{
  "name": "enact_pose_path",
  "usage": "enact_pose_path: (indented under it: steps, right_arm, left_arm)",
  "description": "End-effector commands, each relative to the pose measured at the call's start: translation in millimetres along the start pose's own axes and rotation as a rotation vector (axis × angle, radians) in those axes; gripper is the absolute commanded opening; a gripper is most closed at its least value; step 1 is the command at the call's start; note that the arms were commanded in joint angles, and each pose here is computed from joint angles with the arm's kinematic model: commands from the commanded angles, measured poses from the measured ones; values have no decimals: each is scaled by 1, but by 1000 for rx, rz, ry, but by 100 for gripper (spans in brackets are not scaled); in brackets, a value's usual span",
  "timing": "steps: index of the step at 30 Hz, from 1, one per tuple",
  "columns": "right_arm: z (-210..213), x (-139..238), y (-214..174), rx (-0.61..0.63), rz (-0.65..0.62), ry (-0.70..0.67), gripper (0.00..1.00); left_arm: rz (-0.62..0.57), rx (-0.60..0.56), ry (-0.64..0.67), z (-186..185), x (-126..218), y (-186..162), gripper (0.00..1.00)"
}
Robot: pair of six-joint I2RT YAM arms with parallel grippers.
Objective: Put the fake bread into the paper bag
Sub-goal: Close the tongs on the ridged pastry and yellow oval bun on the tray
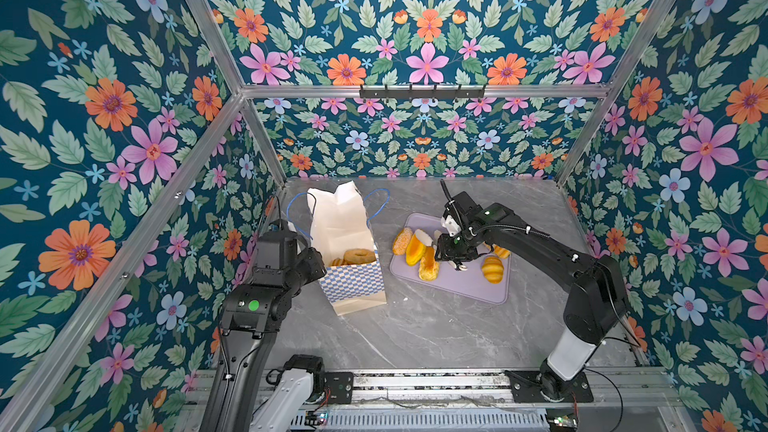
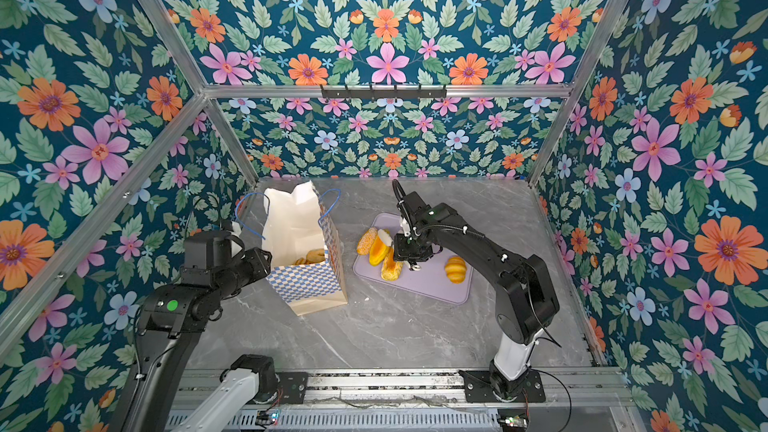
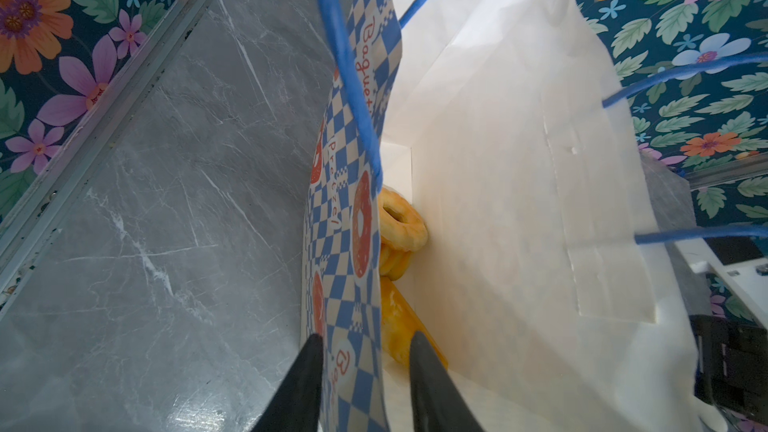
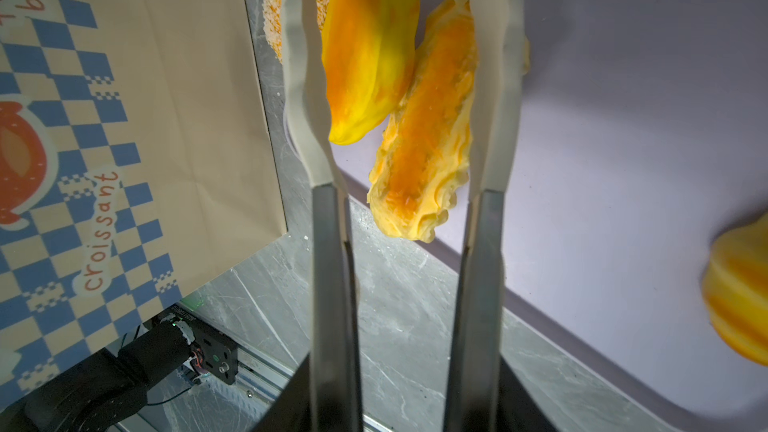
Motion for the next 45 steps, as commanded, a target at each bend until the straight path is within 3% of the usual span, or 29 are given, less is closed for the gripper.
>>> enact_pose_path:
  steps: [1, 19, 28, 45]
  right_arm:
    - [3, 0, 5, 23, -15, 32, 48]
    - [-3, -19, 13, -2, -16, 92, 47]
    - [-6, -22, 12, -13, -17, 96, 39]
    - [-5, 14, 0, -6, -94, 44, 32]
  left_arm:
    - [-4, -6, 1, 0, -1, 0, 37]
    - [-3, -4, 3, 0, -2, 1, 37]
    - [-5, -5, 3, 0, -1, 1, 37]
    - [-10, -4, -3, -1, 2, 2, 36]
Point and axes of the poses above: each gripper's point midway between its finger pads, its own x axis back along the fingers, its own z axis along the line the jaws close on, y = z × x, the point moved 9 cm from there along x, back along the fingers, and after that the axes turned 14 degrees about x, right-handed, at the moved point
